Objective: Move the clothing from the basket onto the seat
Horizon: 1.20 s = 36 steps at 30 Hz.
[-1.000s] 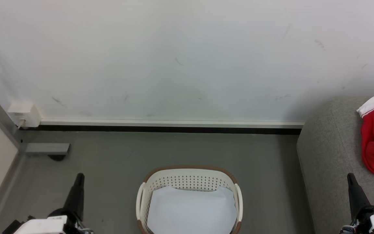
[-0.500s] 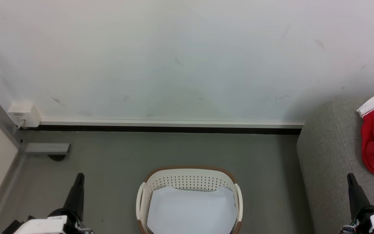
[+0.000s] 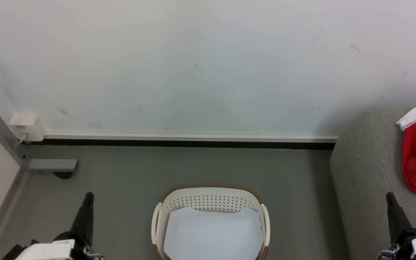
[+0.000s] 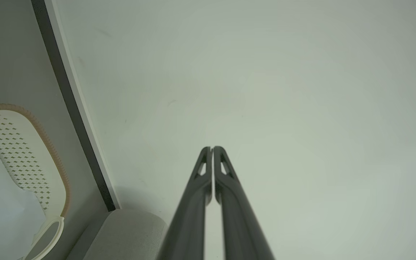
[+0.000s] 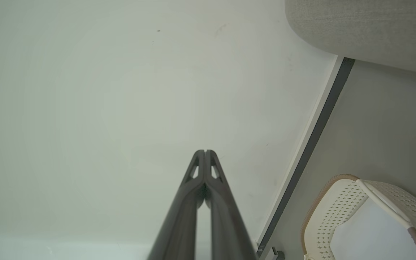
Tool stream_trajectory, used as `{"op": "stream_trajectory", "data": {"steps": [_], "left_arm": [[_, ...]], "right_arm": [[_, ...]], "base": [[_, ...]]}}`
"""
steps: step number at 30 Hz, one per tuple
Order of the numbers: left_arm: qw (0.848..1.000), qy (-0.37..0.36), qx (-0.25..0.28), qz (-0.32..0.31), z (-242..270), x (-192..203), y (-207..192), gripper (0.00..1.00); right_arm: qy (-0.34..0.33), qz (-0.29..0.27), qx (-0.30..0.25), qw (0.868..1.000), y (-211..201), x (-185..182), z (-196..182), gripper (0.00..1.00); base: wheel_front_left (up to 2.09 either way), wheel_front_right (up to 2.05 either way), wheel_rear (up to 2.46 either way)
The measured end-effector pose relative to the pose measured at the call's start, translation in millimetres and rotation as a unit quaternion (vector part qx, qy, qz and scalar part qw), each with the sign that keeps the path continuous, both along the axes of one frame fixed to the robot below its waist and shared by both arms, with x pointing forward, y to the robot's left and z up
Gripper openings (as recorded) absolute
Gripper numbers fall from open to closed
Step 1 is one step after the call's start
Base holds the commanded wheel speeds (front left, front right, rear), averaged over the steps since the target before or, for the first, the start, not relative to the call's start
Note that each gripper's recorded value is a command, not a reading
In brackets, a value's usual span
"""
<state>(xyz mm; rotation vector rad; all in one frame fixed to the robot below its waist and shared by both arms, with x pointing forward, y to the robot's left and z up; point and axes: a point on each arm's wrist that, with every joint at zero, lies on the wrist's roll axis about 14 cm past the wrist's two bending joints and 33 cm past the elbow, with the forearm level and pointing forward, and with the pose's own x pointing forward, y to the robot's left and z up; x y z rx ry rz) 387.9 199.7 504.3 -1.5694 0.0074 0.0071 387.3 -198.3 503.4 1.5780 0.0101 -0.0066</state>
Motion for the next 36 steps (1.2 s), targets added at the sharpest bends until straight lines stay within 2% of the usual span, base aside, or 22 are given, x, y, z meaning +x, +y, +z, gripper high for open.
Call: {"op": "stream_trajectory", "data": {"steps": [36], "left_arm": [[1.000,0.000,0.000,0.000,0.1,0.0,-0.1,0.00]], "right_arm": [[0.000,0.000,0.000,1.000,-0.1,0.0,0.0,0.00]], "base": [[0.00,0.00,0.00]]}}
